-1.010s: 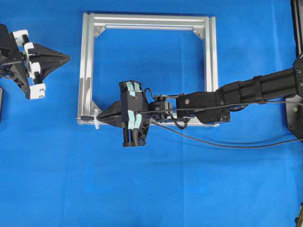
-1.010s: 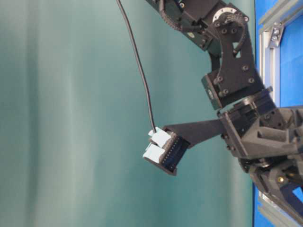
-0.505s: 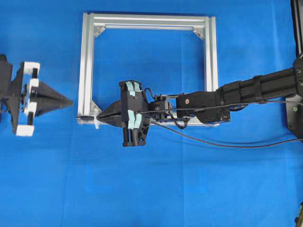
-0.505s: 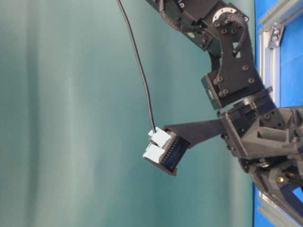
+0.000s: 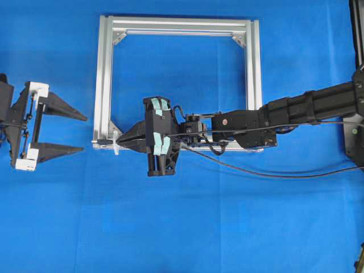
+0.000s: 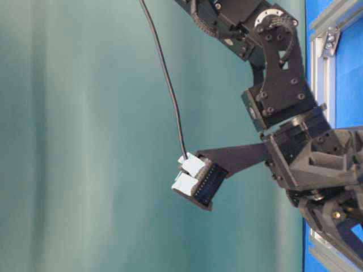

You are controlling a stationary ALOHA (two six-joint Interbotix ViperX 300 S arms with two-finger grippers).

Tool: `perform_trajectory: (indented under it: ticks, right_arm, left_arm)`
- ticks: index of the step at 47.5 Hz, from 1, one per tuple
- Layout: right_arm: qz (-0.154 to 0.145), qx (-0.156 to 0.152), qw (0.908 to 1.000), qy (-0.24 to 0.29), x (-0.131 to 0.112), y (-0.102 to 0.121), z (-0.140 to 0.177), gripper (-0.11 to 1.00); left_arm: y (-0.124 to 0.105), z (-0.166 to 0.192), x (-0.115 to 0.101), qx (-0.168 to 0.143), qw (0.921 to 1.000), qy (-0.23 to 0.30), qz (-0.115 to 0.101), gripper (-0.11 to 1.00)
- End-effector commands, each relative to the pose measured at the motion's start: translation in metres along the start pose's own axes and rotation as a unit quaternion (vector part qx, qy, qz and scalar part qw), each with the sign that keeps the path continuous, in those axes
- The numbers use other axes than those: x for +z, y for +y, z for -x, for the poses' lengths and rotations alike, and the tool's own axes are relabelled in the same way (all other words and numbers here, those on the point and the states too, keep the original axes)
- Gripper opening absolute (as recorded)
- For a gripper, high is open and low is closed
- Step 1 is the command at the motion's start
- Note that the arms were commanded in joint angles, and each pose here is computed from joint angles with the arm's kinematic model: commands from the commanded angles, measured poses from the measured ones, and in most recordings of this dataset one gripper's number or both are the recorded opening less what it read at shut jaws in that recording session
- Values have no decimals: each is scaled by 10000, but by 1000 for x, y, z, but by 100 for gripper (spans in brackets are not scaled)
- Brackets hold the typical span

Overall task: Insert the wire through the string loop located on the left side.
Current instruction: 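Move the left gripper over and close it on the protruding cable tip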

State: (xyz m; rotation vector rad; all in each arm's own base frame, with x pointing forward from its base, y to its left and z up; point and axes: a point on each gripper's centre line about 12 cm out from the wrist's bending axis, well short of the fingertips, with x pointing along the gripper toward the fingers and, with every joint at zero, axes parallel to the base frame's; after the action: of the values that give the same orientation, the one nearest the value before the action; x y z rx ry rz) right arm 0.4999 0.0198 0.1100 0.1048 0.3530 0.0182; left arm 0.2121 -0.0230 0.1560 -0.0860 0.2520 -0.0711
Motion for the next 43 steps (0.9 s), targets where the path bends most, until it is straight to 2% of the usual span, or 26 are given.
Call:
perform_trajectory:
  ticks: [1,4,13,28,34,43]
  right_arm:
    - [-20,5,9998,-200,17,0,2,-1]
    - [-20,5,9998,-200,17,0,2,-1]
    - [-22,-2,9998,-201,17,0,2,-1]
    - [-27,-17,9998,-203,17,-2,2,-1]
    - [-27,-17,9998,-203,17,-2,2,-1]
    - [-27,-17,9998,-203,17,-2,2,-1]
  left_arm:
    - [-2,-3,8,-50,9999,-134,-18,87]
    - [-2,-3,8,-49,9999,-127,-18,91]
    - [-2,-11,5,-34,10000,10,-40,90]
    - [-1,-52,-28,49,9968,786,-142,89]
    - [0,-59,-37,68,9961,868,-158,89]
    - [0,-59,-37,67,9966,799,-161,89]
